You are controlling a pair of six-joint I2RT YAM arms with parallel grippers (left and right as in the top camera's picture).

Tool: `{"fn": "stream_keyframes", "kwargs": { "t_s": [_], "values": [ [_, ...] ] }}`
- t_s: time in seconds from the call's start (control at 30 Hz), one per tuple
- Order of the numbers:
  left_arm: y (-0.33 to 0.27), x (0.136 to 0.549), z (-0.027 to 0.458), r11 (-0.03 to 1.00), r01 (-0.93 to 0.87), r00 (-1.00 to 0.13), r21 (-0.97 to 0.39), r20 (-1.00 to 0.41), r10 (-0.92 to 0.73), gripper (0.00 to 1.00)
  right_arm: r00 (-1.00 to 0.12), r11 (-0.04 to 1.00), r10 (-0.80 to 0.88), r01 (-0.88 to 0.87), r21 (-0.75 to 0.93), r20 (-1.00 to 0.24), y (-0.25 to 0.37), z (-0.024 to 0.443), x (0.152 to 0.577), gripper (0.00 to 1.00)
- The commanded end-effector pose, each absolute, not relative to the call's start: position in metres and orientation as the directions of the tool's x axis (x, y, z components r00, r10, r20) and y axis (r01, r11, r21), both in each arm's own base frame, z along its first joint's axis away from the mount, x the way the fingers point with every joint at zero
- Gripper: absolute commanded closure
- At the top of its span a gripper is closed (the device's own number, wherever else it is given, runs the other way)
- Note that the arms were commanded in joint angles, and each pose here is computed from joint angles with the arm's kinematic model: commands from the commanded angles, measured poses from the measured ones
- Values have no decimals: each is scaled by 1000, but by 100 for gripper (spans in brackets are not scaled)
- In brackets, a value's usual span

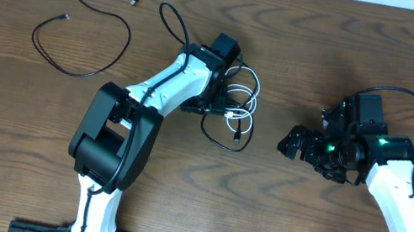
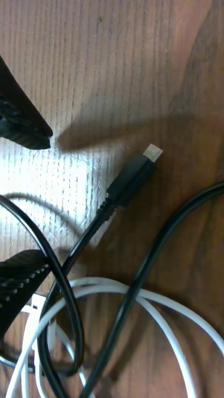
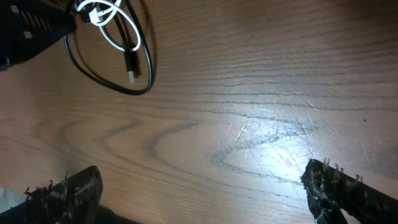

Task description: Untangle cables

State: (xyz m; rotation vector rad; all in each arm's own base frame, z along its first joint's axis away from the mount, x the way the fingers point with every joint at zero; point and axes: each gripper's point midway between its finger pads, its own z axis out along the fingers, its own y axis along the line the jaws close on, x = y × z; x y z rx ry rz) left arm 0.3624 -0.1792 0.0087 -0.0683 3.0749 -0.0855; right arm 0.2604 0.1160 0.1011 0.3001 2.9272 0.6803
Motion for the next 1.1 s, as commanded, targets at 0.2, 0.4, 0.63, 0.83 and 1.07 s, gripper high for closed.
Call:
{"fn": "stream_keyframes", "kwargs": {
  "t_s": [0.2,0.4,0.63,0.83,1.07],
  "values": [
    [-175,348,-14,1000,9,-1000,-17,-28,9,44,-974,866,219,166,471,-58,121,101,258,1],
    [-177,350,-15,1000,10,-999,-21,-37,9,81,-974,865,218,167,474,-55,121,101,257,1],
    [-180,356,12,999,2,-998,-37,-61,0,93,-978,842,207,161,515,-32,129,105,254,1],
    [-210,368,107,971,39,-979,-237,-201,-10,92,-982,844,188,145,517,-31,134,105,252,1],
    [-239,350,248,822,157,-907,-547,-409,-99,93,-990,819,139,96,566,-33,152,111,248,1]
  ]
}}
